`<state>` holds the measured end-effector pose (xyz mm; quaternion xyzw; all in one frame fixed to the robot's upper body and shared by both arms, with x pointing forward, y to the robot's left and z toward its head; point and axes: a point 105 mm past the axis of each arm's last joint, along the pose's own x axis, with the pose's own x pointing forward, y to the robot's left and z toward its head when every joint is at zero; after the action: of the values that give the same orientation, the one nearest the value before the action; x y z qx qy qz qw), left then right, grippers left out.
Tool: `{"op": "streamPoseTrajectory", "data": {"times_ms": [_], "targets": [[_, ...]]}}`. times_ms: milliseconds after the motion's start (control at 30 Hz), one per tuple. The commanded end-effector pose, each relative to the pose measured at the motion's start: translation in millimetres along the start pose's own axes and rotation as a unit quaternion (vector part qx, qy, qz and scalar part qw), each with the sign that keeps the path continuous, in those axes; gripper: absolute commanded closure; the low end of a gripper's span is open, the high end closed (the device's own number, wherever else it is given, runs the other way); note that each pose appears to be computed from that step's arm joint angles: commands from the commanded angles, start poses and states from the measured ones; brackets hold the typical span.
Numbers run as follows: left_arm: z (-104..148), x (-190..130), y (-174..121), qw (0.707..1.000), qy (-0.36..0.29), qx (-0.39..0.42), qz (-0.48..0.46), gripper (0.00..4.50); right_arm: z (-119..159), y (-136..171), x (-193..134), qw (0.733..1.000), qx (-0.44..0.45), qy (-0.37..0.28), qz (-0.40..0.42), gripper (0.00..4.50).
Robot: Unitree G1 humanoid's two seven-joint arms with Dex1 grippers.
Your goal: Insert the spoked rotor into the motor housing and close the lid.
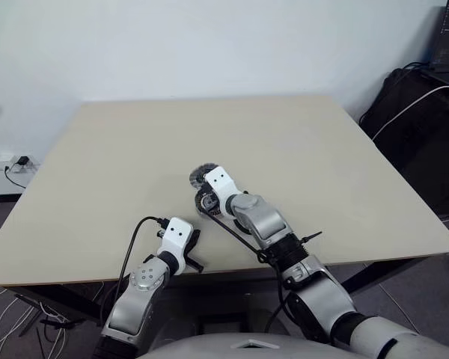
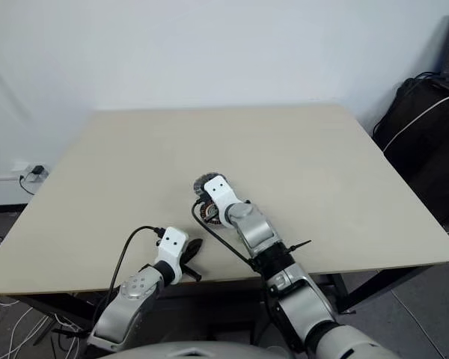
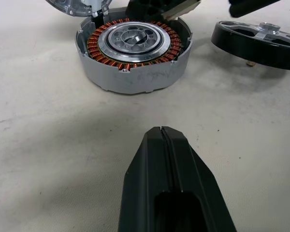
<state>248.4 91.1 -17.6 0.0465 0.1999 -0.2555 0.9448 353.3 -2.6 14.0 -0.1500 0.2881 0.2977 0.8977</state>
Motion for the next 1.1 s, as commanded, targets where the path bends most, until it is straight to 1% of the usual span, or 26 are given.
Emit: {"op": "streamPoseTrajectory", "data": {"times_ms": [33, 233, 500, 800, 967, 1100], "targets": [[20.1, -1.0, -1.8, 0.999, -0.035, 0.013, 0.001, 4.5, 21.0, -1.2, 0.2, 0.999, -0.023, -0.028, 0.0, 4.48], [19.6, -2.2, -1.0, 0.999, -0.036, 0.012, 0.004, 4.5, 20.8, -1.4, 2.0, 0.999, -0.029, -0.024, 0.005, 4.48], [19.1, -1.9, 0.2, 0.999, -0.035, 0.012, 0.005, 4.5, 4.0, 1.2, -4.5, 0.999, -0.04, -0.006, 0.018, 4.48], [18.6, -0.4, 1.1, 0.999, -0.034, 0.016, 0.001, 4.5, -1.8, 4.0, -16.0, 0.999, -0.043, -0.009, 0.024, 4.48], [17.1, -0.1, 2.0, 0.999, -0.031, 0.016, -0.001, 4.5, 9.5, 3.8, -20.8, 0.998, -0.047, -0.048, 0.021, 4.48], [16.1, 0.0, 2.1, 0.999, -0.029, 0.016, -0.002, 4.5, 29.5, 3.7, -20.1, 0.995, -0.034, -0.094, 0.009, 4.48]]}}
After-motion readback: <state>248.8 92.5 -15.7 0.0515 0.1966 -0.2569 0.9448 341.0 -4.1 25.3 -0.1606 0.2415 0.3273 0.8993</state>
